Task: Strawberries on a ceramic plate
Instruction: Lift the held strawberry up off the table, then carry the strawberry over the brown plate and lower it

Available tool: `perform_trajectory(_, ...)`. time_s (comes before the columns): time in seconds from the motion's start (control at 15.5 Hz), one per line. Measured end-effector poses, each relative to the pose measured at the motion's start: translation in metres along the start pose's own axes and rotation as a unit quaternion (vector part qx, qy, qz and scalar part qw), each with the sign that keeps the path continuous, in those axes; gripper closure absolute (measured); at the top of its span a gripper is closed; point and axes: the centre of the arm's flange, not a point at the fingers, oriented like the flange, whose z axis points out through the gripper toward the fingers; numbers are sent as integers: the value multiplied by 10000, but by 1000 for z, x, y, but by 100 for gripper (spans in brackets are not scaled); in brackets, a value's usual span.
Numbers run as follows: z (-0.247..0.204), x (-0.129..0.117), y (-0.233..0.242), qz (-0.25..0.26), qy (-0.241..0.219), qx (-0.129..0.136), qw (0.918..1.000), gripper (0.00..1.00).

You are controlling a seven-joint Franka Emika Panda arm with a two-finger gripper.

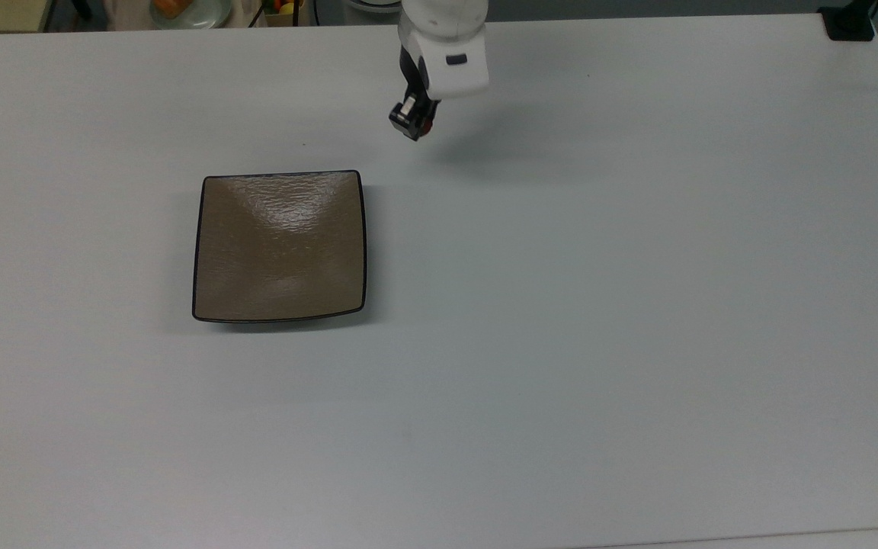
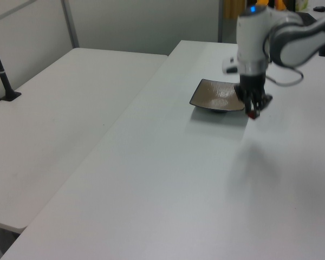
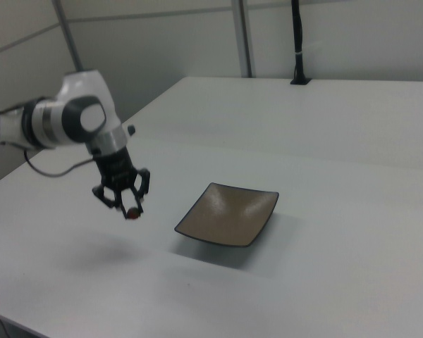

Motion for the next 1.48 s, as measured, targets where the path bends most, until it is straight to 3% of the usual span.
perform_trajectory(0.32,-90,-40,50,667,346,-12,9972,64)
perform_trajectory(0.58,-99,-66,90,1051,470,-95,9933,64)
perform_trajectory(0.84,-63,-83,141,1403,537,-89,9886,64)
perform_trajectory(1.48,44,-72,199,1622,847,-331,9826,64)
